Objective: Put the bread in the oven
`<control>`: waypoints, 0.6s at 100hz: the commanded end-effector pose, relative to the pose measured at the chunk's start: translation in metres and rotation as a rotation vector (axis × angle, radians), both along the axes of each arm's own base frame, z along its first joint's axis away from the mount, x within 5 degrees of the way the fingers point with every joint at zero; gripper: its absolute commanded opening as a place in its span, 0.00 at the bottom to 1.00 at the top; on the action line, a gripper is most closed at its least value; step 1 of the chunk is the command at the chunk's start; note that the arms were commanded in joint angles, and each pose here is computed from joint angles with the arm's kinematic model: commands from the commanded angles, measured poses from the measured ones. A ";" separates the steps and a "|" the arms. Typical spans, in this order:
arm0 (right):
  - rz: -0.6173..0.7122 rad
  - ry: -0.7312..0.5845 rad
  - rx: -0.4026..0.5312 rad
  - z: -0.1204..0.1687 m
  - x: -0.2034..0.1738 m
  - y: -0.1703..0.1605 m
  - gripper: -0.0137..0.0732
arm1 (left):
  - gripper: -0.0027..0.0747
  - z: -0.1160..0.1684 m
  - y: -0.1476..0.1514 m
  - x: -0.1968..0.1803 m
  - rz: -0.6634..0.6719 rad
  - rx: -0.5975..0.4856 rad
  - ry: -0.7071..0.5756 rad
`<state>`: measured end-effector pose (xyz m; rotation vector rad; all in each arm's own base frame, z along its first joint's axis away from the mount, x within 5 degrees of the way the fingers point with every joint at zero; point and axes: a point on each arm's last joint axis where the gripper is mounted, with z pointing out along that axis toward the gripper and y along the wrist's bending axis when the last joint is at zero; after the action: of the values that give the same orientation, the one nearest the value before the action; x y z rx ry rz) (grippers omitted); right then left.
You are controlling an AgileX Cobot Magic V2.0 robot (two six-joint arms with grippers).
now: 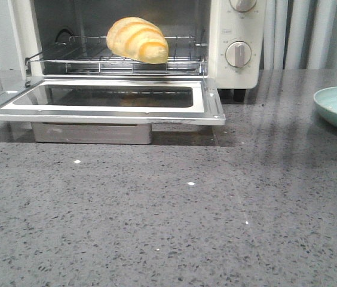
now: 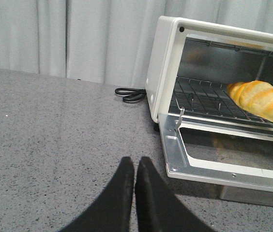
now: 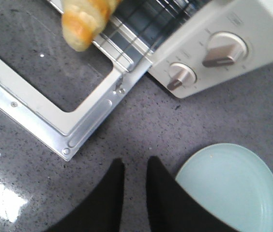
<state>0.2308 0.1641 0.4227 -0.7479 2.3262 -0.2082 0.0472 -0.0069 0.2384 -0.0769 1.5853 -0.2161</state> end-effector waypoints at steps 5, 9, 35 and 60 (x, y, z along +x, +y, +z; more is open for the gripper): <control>-0.079 -0.039 -0.003 0.016 -0.023 -0.036 0.26 | 0.01 0.012 0.002 -0.004 0.016 -0.031 -0.119; -0.088 -0.041 0.001 0.016 -0.028 -0.043 0.26 | 0.01 0.010 0.002 -0.004 0.017 -0.031 -0.114; -0.163 -0.060 0.048 0.009 -0.064 -0.084 0.26 | 0.01 -0.001 0.004 0.001 0.045 -0.037 -0.158; -0.286 -0.084 0.119 -0.005 -0.101 -0.124 0.26 | 0.01 -0.012 0.004 0.004 0.044 -0.055 -0.124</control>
<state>0.1460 0.0610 0.4151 -0.4418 2.3318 -0.1701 0.0548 -0.0047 0.2109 -0.1128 1.5814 -0.2108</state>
